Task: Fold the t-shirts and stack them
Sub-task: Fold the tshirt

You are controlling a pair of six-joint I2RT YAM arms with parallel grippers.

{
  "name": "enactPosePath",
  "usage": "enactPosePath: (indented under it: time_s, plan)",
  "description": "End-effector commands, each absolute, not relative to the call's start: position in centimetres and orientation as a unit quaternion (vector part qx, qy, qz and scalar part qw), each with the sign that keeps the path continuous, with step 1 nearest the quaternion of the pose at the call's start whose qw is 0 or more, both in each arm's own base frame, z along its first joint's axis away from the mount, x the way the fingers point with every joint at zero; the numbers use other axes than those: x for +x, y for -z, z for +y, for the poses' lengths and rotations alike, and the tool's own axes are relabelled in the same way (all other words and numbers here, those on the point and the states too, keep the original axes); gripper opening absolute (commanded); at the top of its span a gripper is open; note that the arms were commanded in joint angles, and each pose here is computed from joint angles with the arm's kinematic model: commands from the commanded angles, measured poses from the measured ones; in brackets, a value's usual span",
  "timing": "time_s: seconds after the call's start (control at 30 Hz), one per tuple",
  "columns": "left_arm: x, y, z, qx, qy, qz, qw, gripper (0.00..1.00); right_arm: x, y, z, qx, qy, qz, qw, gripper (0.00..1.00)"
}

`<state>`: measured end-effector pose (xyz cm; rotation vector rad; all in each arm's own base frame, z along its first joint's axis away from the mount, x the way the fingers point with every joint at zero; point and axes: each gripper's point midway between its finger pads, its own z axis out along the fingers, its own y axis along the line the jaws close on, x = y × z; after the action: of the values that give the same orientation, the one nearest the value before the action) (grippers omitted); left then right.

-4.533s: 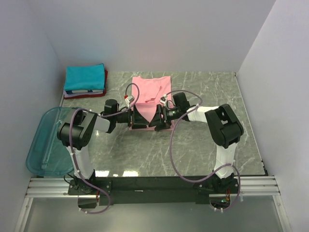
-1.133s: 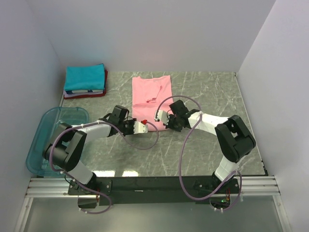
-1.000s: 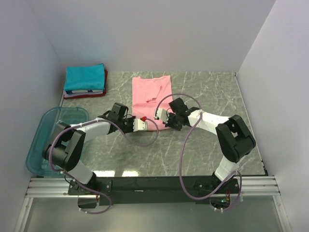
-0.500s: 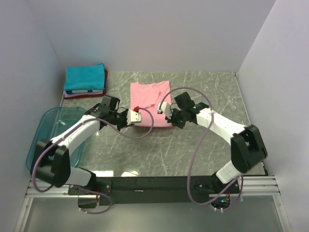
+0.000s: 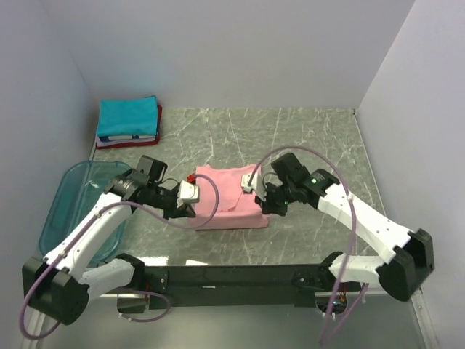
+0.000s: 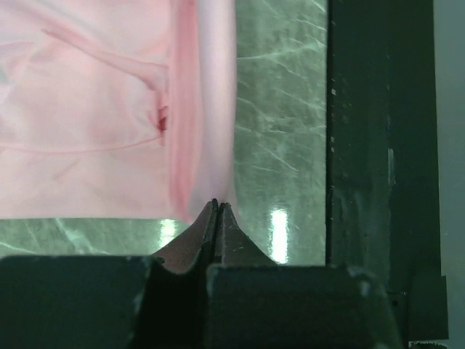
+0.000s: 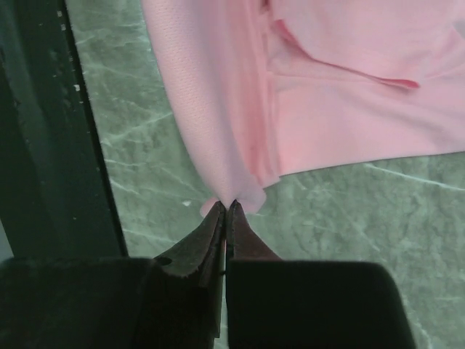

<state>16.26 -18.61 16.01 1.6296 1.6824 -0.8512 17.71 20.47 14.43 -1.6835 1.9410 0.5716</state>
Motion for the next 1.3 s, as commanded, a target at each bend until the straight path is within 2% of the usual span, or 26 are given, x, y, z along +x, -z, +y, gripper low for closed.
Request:
enactPosePath:
  time_s: [0.0,0.23,0.4,0.43,0.53,0.7,0.77,0.87,1.03,1.07,1.13,1.17,1.23,1.27]
  plan:
    - [19.9,-17.4,-18.9,0.592,0.323,0.659,0.333,0.00,21.2,-14.6,20.1,-0.616,-0.197,0.724,0.240,0.00]
    - [31.0,-16.8,-19.0,0.552,0.309,0.693,0.346,0.00,29.7,-13.0,19.7,-0.599,-0.176,0.748,0.225,0.00]
    - [36.1,-11.5,-18.8,0.495,0.328,0.746,0.301,0.00,34.8,-8.4,20.0,-0.578,-0.173,0.779,0.172,0.00]
    - [36.9,-10.8,-18.7,0.488,0.323,0.753,0.299,0.00,36.4,-8.7,20.2,-0.569,-0.170,0.783,0.182,0.00]
    - [38.7,-7.8,-18.4,0.452,0.319,0.785,0.281,0.01,37.8,-6.2,20.8,-0.549,-0.178,0.801,0.158,0.00]
    - [37.7,-3.9,-18.3,0.399,0.338,0.823,0.223,0.01,36.8,-3.3,21.2,-0.512,-0.205,0.826,0.114,0.00]
    - [36.6,-3.9,-18.4,0.396,0.346,0.823,0.216,0.01,35.2,-2.8,21.1,-0.499,-0.219,0.832,0.099,0.00]
    - [32.4,-3.3,-18.1,0.389,0.364,0.825,0.187,0.01,30.7,-1.7,20.8,-0.498,-0.239,0.831,0.065,0.00]
    - [27.1,-4.2,-17.7,0.401,0.388,0.811,0.175,0.01,25.3,-2.9,21.0,-0.493,-0.274,0.824,0.050,0.00]
    - [26.2,-5.3,-17.6,0.418,0.392,0.799,0.185,0.01,24.4,-4.1,21.3,-0.490,-0.291,0.820,0.056,0.05]
    - [24.2,-6.3,-17.8,0.429,0.414,0.781,0.187,0.21,22.5,-5.0,21.0,-0.476,-0.315,0.820,0.037,0.17]
    - [23.9,-7.5,-17.7,0.446,0.409,0.769,0.208,0.36,21.9,-6.4,21.5,-0.469,-0.339,0.814,0.041,0.36]
    - [23.9,-8.8,-17.8,0.461,0.403,0.755,0.234,0.45,21.4,-8.7,21.6,-0.442,-0.374,0.815,0.036,0.57]
    - [24.2,-10.1,-18.0,0.481,0.391,0.739,0.263,0.53,21.4,-10.3,22.1,-0.429,-0.403,0.807,0.047,0.67]
